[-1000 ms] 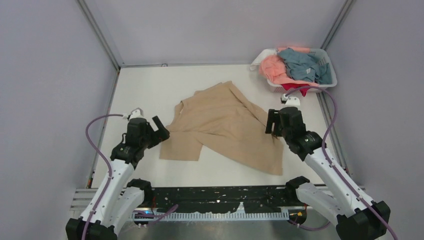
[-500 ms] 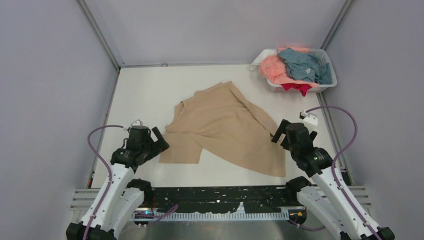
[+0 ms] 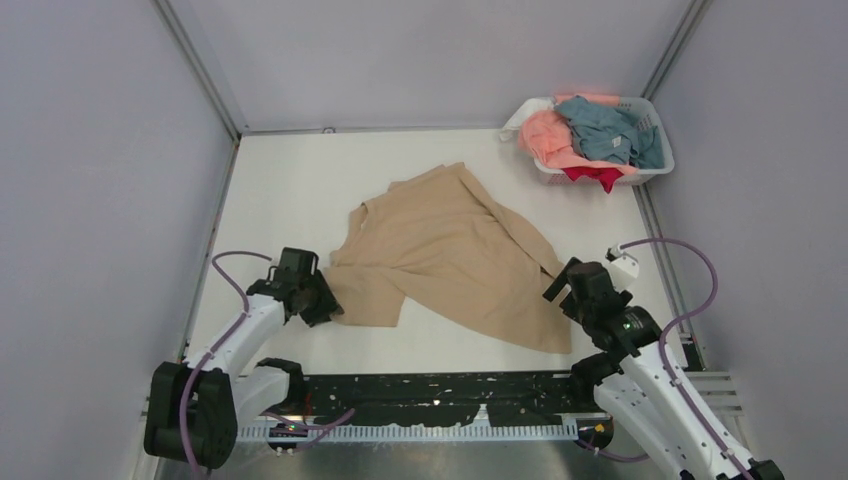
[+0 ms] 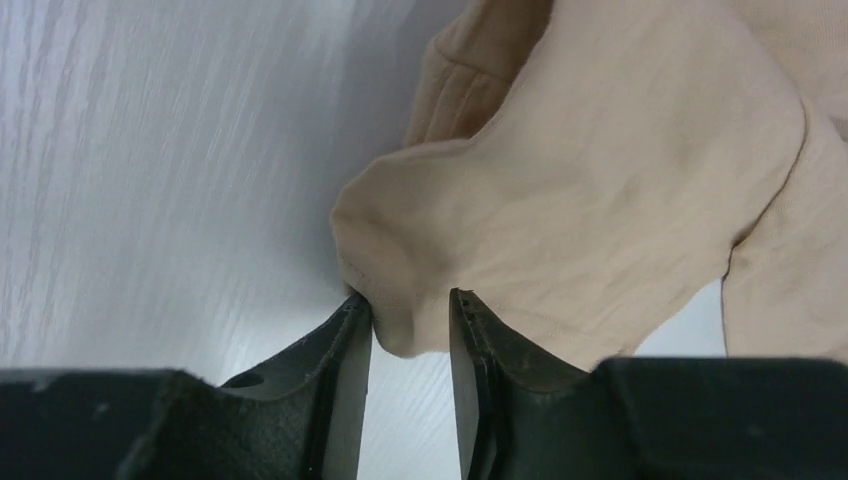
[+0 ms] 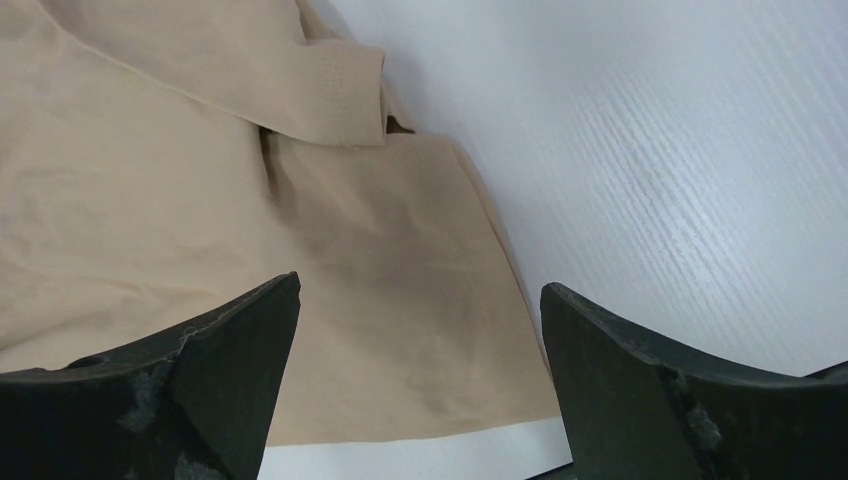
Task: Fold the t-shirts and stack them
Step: Flatten out the tshirt
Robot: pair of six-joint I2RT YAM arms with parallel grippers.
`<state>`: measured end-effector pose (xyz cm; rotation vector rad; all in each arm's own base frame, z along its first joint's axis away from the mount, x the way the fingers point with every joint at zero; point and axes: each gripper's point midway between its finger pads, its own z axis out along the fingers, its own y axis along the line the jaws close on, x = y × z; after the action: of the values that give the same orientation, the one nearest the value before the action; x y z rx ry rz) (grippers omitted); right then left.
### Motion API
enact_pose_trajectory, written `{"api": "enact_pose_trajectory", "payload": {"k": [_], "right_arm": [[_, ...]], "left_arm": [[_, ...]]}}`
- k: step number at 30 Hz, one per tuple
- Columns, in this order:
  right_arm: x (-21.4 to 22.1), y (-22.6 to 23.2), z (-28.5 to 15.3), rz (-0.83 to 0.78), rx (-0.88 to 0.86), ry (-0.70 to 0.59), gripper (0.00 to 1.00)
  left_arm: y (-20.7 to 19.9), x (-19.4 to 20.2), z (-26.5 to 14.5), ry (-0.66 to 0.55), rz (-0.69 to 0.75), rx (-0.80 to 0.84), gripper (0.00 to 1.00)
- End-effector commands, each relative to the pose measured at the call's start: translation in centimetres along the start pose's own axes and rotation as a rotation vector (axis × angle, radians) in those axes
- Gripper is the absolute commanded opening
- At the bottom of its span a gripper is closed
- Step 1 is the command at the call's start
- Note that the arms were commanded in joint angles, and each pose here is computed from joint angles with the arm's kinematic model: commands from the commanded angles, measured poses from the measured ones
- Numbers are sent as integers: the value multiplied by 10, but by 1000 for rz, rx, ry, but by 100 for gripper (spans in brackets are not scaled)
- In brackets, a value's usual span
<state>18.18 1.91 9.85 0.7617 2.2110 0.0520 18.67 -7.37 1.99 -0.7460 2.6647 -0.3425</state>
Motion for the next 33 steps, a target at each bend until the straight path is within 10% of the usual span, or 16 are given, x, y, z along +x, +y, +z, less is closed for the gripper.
{"api": "enact_pose_trajectory", "payload": {"k": [1,4,23,33], "right_arm": [[23,15,16,-5,-36,99,95],[36,3,24,-37,36,153,95],[73,-23,7,158,193,307,100],[104,-25,20,164,205,407,50]], "left_arm": [[-13,-1,12,19,31,58,29],[-13,-5,18,14,36,45,0],[-25,-25,10,-81,59,90,0],[-22,-31,2,-123,60,76,0]]}}
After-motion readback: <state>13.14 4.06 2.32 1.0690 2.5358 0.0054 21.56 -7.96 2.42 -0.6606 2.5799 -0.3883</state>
